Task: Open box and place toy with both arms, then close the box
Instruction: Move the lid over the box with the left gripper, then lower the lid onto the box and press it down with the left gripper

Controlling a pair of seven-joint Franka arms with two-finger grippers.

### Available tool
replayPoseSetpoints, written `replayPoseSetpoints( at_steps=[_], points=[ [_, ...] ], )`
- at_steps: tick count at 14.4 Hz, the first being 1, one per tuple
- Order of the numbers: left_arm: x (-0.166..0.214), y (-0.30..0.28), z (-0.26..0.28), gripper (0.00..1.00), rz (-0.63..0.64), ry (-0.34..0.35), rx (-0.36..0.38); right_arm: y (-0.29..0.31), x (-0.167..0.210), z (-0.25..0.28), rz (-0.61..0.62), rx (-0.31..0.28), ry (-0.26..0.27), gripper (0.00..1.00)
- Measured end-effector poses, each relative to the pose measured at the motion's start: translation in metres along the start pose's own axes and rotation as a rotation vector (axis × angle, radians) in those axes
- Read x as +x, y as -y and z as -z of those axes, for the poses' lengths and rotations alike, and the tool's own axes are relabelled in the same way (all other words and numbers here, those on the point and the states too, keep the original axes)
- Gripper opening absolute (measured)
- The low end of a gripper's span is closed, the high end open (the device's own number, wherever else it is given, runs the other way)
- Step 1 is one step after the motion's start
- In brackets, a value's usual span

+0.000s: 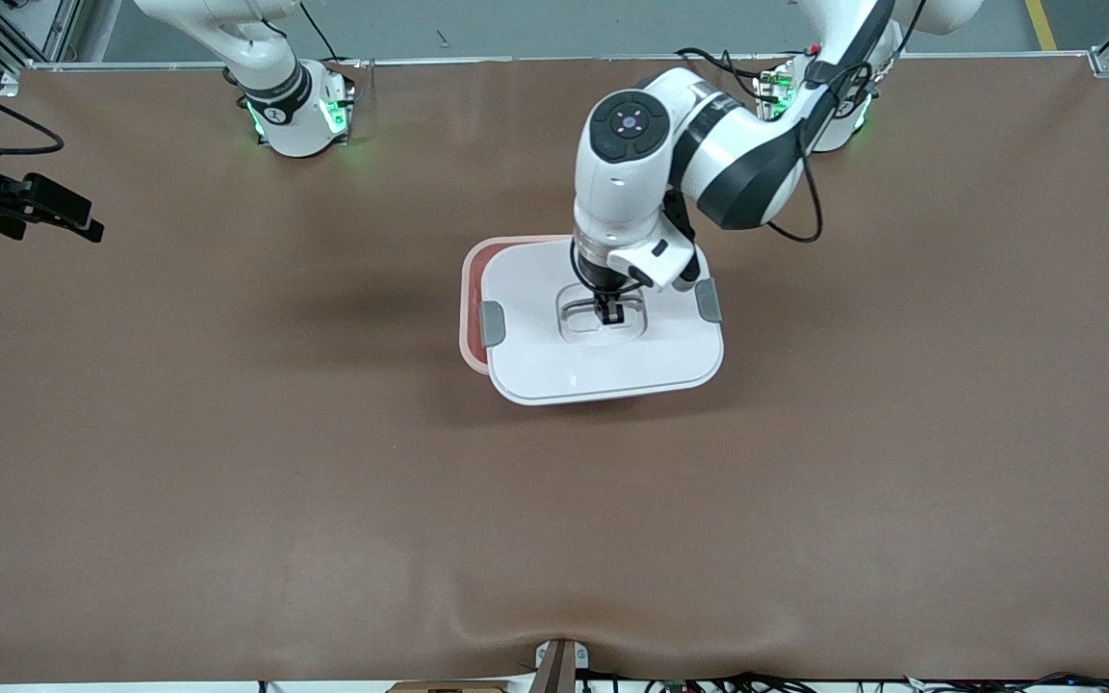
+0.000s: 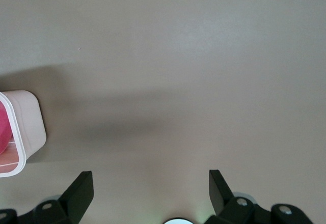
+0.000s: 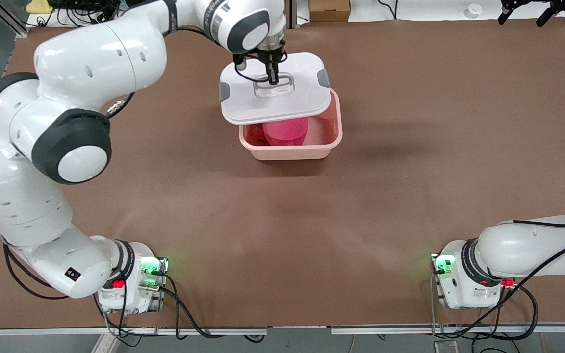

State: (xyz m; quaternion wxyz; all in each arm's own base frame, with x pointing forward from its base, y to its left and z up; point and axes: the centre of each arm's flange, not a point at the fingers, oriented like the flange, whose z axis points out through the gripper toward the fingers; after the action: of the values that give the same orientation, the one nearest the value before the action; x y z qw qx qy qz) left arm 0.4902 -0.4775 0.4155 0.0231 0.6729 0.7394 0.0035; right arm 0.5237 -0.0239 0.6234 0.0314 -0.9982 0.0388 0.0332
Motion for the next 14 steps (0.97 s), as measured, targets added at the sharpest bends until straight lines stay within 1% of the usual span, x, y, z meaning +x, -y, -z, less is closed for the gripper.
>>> replayPoseSetpoints(
  at_steps=[4, 6, 9, 11, 14],
  points=[
    [-0.018, 0.015, -0.012, 0.07, -0.029, -0.003, -0.001, 0.001, 0.003, 0.010, 0.006, -0.018, -0.040, 1.00],
    [-0.022, 0.017, -0.012, 0.07, -0.033, 0.007, -0.008, 0.002, 0.006, 0.012, 0.008, -0.019, -0.047, 1.00],
    [-0.025, 0.018, -0.013, 0.07, -0.037, 0.015, -0.013, 0.004, 0.021, 0.015, 0.008, -0.022, -0.063, 1.00],
    [-0.029, 0.023, -0.021, 0.07, -0.046, 0.009, -0.006, 0.005, 0.029, 0.013, 0.008, -0.025, -0.059, 1.00],
    [-0.035, 0.027, -0.033, 0.07, -0.042, 0.008, 0.000, 0.003, 0.026, 0.009, 0.003, -0.027, -0.016, 1.00]
  ],
)
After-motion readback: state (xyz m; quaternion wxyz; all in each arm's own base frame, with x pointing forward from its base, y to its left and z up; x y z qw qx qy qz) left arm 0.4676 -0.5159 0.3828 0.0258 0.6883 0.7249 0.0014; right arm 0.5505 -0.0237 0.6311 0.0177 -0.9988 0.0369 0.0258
